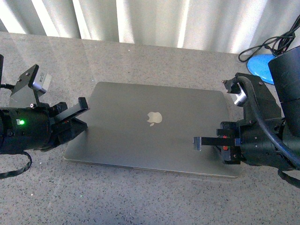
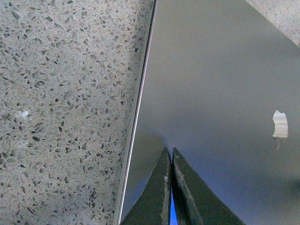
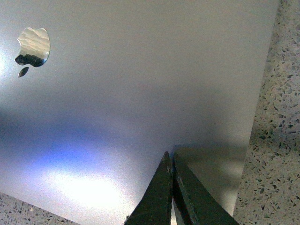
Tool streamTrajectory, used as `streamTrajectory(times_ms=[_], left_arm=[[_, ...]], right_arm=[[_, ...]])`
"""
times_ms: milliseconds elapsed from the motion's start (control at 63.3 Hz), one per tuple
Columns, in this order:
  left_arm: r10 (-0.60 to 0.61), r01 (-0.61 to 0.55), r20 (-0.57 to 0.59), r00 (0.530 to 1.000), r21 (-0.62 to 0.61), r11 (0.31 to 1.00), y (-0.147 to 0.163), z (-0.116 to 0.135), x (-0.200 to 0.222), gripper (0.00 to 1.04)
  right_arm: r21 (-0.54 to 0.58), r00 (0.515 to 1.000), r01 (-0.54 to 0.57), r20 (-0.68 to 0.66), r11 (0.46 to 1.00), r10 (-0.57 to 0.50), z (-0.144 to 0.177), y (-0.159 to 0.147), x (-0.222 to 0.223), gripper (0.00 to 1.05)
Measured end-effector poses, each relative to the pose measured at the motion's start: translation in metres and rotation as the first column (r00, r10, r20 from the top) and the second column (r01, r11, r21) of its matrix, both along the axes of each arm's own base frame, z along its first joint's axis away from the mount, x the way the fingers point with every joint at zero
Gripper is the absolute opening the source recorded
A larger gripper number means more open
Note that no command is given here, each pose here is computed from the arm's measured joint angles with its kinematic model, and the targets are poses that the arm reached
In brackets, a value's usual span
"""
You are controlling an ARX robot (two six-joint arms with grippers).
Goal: Close laptop
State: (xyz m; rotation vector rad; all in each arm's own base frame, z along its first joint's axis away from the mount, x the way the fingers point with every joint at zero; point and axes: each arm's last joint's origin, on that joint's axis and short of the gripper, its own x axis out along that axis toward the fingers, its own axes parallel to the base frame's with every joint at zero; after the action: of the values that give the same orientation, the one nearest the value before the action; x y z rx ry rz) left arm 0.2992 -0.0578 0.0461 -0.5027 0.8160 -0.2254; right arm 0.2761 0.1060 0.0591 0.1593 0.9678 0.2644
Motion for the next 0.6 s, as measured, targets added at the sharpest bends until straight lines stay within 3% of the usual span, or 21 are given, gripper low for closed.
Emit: streamTrajectory(times_ms=[284, 426, 505, 600], left_arm=[[0.028, -0.028, 0.018, 0.999, 0.001, 1.000, 0.007, 0.005, -0.004, 0.04], [0.118, -0.127, 0.173, 0.978, 0.043, 0.991, 0.021, 0.037, -0.005, 0.04], [0.203, -0.228, 0.306, 0.930, 0.046, 0.973, 0.034, 0.065, -0.006, 0.04], [0.306, -0.363, 0.482, 0.821, 0.027, 0.932, 0.056, 0.109, -0.021, 0.05]], right_arm=[[-0.034, 0.999, 0.005, 0.041, 0.999, -0.004, 0.003, -0.001, 0.000, 0.01], [-0.060, 0.993, 0.023, 0.116, 0.998, -0.016, 0.024, -0.012, 0.000, 0.01], [-0.103, 0.971, 0.065, 0.235, 0.993, -0.039, 0.046, -0.022, 0.002, 0.01], [-0.141, 0.916, 0.141, 0.394, 0.980, -0.076, 0.082, -0.040, -0.002, 0.01]])
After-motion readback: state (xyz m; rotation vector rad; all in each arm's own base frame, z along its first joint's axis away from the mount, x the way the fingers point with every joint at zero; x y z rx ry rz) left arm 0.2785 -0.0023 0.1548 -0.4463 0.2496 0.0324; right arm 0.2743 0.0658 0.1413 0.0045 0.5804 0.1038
